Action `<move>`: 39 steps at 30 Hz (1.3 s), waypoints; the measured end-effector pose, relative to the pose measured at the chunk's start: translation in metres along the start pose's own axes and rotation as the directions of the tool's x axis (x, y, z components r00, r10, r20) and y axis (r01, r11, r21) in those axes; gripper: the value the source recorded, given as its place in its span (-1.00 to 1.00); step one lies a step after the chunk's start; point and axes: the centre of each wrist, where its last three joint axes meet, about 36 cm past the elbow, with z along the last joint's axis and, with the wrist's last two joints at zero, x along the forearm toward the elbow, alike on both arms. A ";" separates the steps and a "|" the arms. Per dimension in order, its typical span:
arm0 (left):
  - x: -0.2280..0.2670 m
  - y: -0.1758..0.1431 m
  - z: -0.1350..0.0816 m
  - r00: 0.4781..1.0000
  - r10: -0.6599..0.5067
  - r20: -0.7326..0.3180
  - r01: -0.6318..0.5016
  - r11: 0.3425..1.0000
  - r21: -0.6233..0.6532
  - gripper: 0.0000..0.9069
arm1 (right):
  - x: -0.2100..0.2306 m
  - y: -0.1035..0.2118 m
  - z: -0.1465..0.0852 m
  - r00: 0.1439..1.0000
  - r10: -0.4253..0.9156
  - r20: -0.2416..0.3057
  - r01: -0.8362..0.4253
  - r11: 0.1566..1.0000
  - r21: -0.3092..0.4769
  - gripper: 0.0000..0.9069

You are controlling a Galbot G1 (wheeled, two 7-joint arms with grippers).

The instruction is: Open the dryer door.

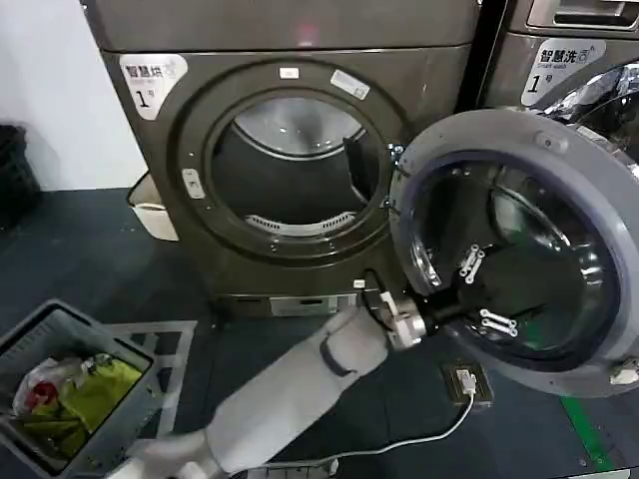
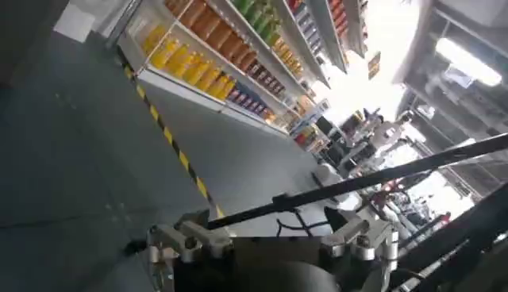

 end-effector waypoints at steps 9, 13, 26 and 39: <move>-0.021 -0.006 0.015 0.991 -0.104 -0.084 0.102 0.994 -0.024 1.00 | 0.006 0.002 -0.002 1.000 0.000 0.004 0.000 1.000 -0.001 1.00; -0.028 -0.008 0.019 0.979 -0.145 -0.142 0.144 0.989 -0.019 1.00 | 0.006 0.002 -0.002 1.000 0.001 0.003 -0.001 1.000 -0.002 1.00; -0.040 -0.006 0.021 0.960 -0.184 -0.211 0.189 0.982 0.007 1.00 | 0.006 0.005 -0.008 1.000 -0.002 0.000 0.002 1.000 -0.008 1.00; -0.038 0.004 0.033 0.879 -0.304 -0.367 0.318 0.948 -0.024 1.00 | 0.007 0.009 -0.013 1.000 -0.006 0.011 0.006 1.000 -0.009 1.00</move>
